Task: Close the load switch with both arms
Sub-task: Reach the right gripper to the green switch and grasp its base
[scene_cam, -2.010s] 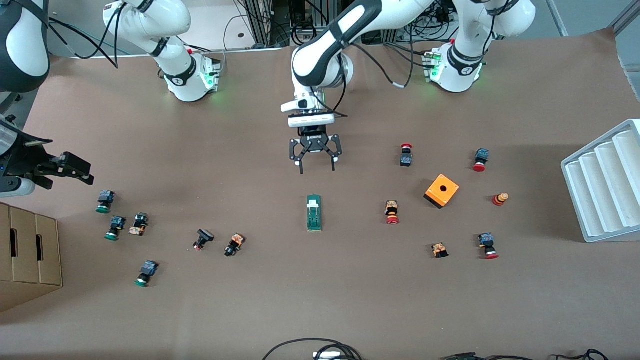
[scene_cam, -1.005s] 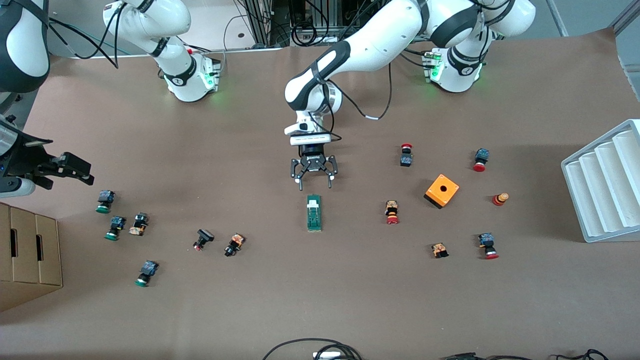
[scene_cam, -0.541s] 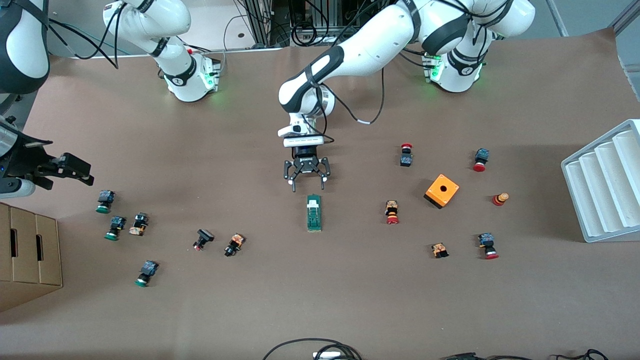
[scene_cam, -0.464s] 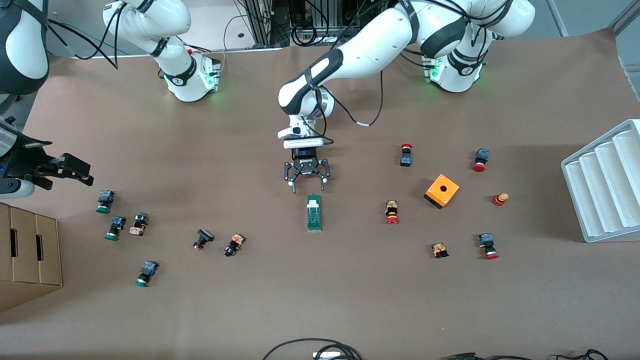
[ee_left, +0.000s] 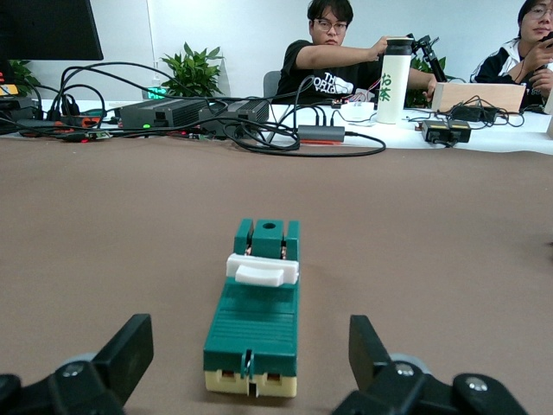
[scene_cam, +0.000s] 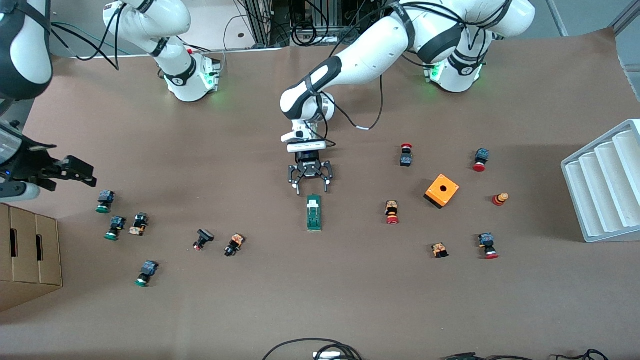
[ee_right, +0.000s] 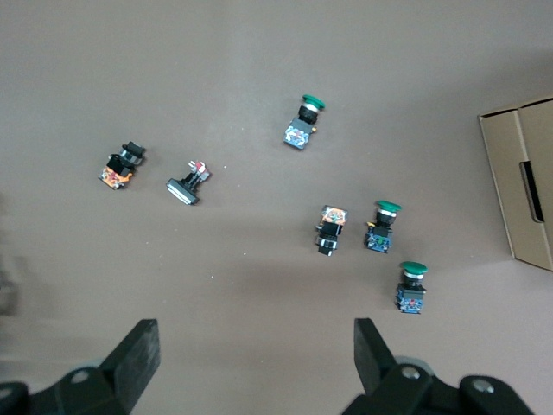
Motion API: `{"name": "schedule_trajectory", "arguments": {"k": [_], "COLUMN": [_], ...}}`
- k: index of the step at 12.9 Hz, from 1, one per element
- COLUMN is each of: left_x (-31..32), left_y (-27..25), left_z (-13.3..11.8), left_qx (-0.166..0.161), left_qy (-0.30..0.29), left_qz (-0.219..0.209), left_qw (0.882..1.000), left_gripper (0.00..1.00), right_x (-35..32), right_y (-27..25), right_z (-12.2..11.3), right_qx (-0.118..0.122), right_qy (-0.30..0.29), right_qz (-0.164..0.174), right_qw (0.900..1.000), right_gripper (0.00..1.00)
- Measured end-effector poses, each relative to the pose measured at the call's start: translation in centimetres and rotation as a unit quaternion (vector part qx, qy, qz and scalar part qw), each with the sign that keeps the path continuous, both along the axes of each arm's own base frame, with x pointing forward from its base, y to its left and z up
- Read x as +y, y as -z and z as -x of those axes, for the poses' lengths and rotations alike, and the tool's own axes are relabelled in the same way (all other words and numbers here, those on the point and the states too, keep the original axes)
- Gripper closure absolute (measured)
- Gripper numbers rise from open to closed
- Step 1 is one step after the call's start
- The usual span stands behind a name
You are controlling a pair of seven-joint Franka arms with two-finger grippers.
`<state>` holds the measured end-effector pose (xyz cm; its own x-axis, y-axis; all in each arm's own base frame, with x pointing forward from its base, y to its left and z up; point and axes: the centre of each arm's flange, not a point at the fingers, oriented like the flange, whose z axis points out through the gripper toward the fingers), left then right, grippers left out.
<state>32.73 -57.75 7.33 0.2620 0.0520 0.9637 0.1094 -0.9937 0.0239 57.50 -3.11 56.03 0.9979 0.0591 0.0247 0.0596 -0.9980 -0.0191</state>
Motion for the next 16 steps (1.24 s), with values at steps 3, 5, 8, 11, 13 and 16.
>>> {"name": "schedule_trajectory", "arguments": {"k": [3, 5, 8, 11, 13, 16], "left_x": [0.3, 0.4, -0.1, -0.2, -0.2, -0.1], "left_y": [0.6, 1.0, 0.8, 0.7, 0.9, 1.4], "left_z": [-0.1, -0.2, -0.8, -1.0, -1.0, -1.0], "left_qx": [0.001, 0.002, -0.002, -0.003, -0.002, 0.0], "left_qy": [-0.002, -0.003, -0.008, -0.009, -0.009, -0.01], "left_qz": [-0.004, -0.004, 0.003, 0.006, 0.004, 0.002], "left_qw": [1.0, 1.0, 1.0, 1.0, 1.0, 1.0], "left_gripper": [0.0, 0.0, 0.0, 0.0, 0.0, 0.0], "right_x": [2.2, 3.5, 5.8, 9.0, 10.8, 14.9], "right_y": [1.5, 2.3, 3.5, 4.7, 6.1, 8.1], "right_z": [-0.6, -0.6, -0.9, -1.1, -1.5, -2.2], "right_qx": [0.014, 0.027, 0.038, 0.046, 0.056, 0.055], "right_qy": [-0.018, -0.03, -0.05, -0.053, -0.036, 0.024], "right_qz": [0.0, 0.001, 0.001, -0.001, -0.019, -0.026], "right_qw": [1.0, 0.999, 0.998, 0.998, 0.998, 0.998], "right_gripper": [0.0, 0.0, 0.0, 0.0, 0.0, 0.0]}}
